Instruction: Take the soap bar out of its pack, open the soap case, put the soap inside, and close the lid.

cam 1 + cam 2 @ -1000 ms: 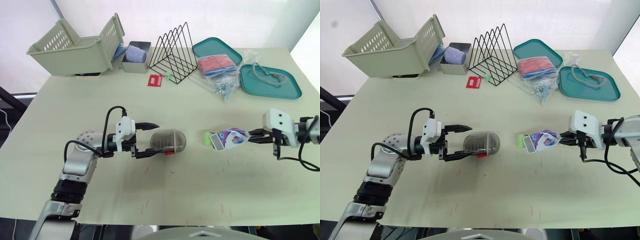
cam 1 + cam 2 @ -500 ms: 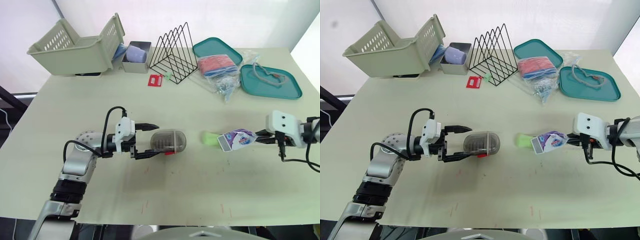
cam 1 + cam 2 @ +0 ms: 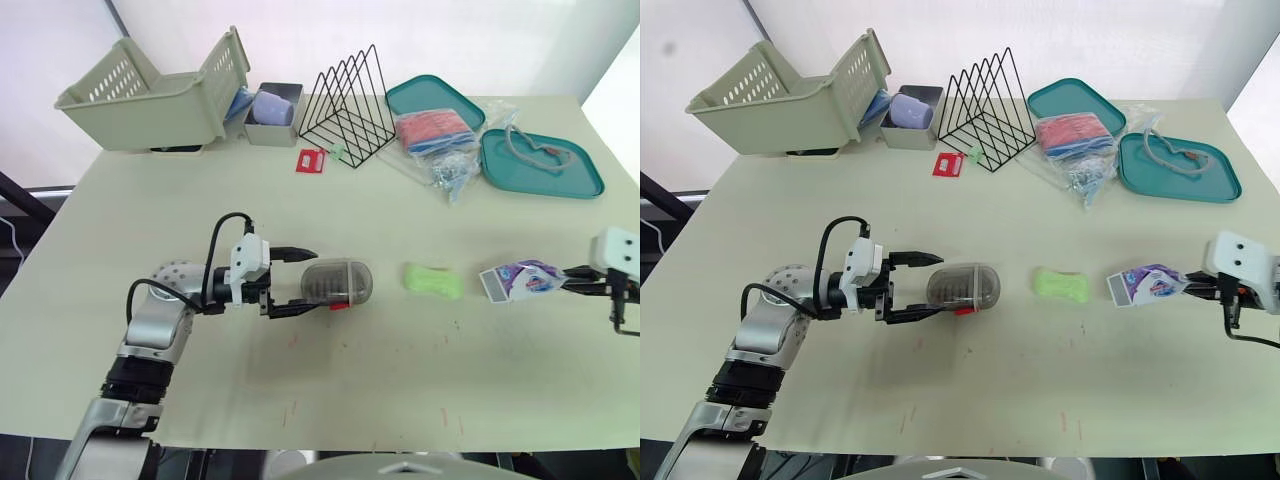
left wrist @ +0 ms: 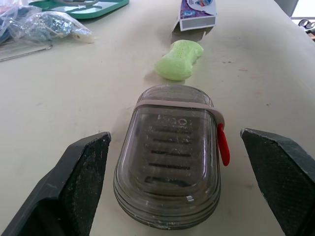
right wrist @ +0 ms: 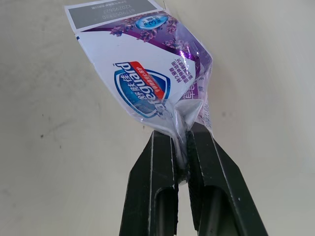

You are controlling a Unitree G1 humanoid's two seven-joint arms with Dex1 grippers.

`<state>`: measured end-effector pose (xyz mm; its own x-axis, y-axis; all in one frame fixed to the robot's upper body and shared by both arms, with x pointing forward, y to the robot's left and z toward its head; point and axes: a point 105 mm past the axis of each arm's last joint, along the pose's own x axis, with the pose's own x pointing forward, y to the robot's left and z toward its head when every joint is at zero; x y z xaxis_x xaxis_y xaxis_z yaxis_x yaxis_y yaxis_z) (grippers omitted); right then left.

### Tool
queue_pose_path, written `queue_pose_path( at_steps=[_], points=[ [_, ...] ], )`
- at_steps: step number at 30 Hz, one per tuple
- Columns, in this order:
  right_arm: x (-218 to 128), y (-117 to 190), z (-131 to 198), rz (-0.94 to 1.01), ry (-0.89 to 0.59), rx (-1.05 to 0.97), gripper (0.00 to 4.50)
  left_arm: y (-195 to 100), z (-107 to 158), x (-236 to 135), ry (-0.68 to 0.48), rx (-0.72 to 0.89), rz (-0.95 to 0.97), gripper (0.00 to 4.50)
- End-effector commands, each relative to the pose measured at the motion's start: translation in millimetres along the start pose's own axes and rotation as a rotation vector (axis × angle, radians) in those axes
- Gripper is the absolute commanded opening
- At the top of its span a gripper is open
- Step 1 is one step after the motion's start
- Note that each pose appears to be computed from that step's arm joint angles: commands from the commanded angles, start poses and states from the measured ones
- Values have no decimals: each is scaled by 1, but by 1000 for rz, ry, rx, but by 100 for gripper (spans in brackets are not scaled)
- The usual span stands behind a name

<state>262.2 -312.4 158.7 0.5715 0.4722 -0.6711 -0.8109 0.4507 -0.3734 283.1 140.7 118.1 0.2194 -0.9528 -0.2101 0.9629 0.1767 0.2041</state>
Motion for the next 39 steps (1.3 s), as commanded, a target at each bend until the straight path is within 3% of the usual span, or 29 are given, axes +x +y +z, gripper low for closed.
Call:
queue_pose_path(
  at_steps=[1, 5, 11, 15, 22, 28, 37, 39],
  points=[
    [-18, -19, 7, -152, -118, 126, 3, -1, 12, 1, -57, 4, -16, 450],
    [-17, -35, -3, -375, -207, 367, 3, -3, 16, 1, -82, -7, -26, 450],
    [-12, -44, -36, -749, -140, 781, 3, -4, 15, 0, -69, -9, -19, 450],
    [-8, -43, -36, -876, -133, 954, 3, -4, 15, 0, -72, -10, -16, 450],
    [15, -33, -13, -895, -180, 1105, 3, -7, 20, 1, -102, -16, -24, 450],
    [16, -33, -24, -970, -153, 1176, 3, -7, 19, 0, -95, -12, -14, 450],
    [28, -27, -13, -874, -211, 1163, 3, -7, 19, 0, -93, -7, -5, 450],
    [25, -27, -15, -874, -193, 1125, 82, -6, 19, 0, -92, -5, -3, 450]
  ],
)
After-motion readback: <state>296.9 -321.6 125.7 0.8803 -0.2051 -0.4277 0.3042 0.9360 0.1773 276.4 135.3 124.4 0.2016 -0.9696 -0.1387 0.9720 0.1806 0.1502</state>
